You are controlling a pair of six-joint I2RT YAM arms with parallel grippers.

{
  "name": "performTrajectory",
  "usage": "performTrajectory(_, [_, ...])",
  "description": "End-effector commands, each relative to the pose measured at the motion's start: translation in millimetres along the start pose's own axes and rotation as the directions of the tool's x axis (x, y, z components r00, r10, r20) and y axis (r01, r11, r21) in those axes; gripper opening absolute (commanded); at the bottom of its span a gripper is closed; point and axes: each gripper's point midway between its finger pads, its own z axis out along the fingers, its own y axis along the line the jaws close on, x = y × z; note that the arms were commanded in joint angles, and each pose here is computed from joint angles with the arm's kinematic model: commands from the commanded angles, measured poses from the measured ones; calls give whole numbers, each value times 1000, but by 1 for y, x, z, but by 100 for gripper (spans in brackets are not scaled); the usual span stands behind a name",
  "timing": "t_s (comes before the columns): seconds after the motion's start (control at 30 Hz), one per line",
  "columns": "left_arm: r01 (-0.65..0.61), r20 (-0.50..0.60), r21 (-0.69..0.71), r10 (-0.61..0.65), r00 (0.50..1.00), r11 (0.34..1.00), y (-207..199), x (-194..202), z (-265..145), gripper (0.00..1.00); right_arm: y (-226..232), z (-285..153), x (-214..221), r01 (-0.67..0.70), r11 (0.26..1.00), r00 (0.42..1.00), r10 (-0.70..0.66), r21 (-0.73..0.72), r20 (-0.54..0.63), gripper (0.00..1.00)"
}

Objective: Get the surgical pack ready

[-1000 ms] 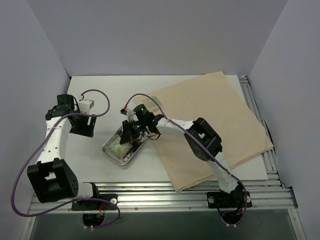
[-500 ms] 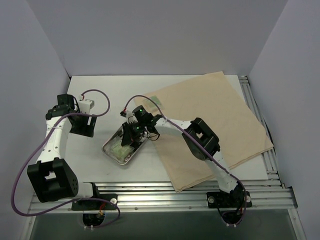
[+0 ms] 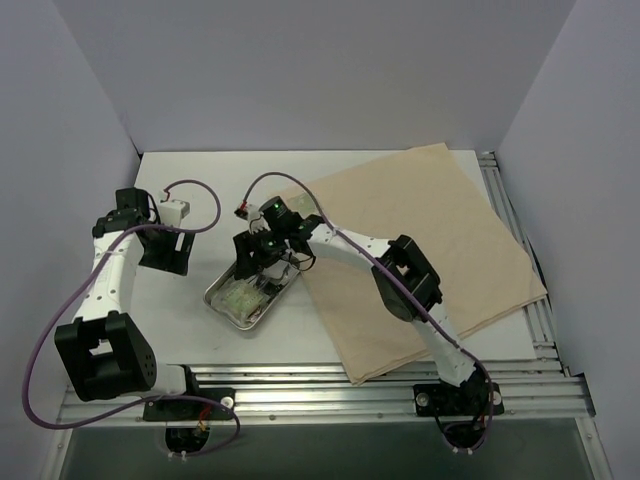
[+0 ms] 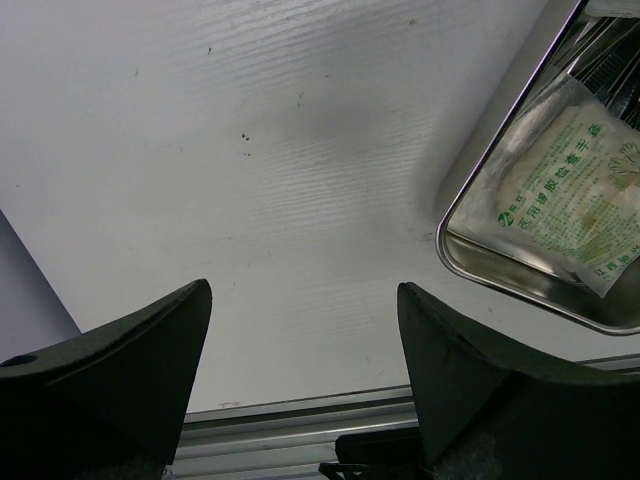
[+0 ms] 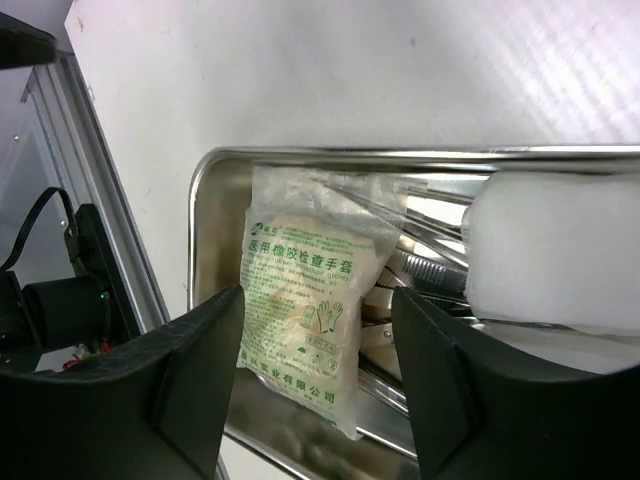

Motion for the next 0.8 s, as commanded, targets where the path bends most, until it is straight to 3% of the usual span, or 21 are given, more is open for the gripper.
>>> performTrajectory(0.0, [-12, 51, -12, 13, 999, 1000, 6, -16, -13, 85, 29, -58, -66, 110, 991, 983, -120, 78, 138, 57])
performTrajectory(0.17, [-16, 59, -16, 17, 998, 1000, 6, -15, -10, 88, -28, -125, -112, -23, 971, 951, -52, 237, 305, 60])
performTrajectory(0.3, [-3, 35, -18, 3, 999, 1000, 10, -16, -3, 88, -126, -184, -133, -259, 907, 891, 91, 333, 446, 58])
performTrajectory(0.53, [5, 48, -15, -5, 999, 1000, 11, -23, -1, 89, -223, -183, -120, -369, 856, 873, 185, 362, 451, 53])
performTrajectory(0.77, [29, 23, 19, -29, 999, 999, 7, -24, 7, 89, -243, -156, -112, -376, 888, 871, 241, 266, 428, 50])
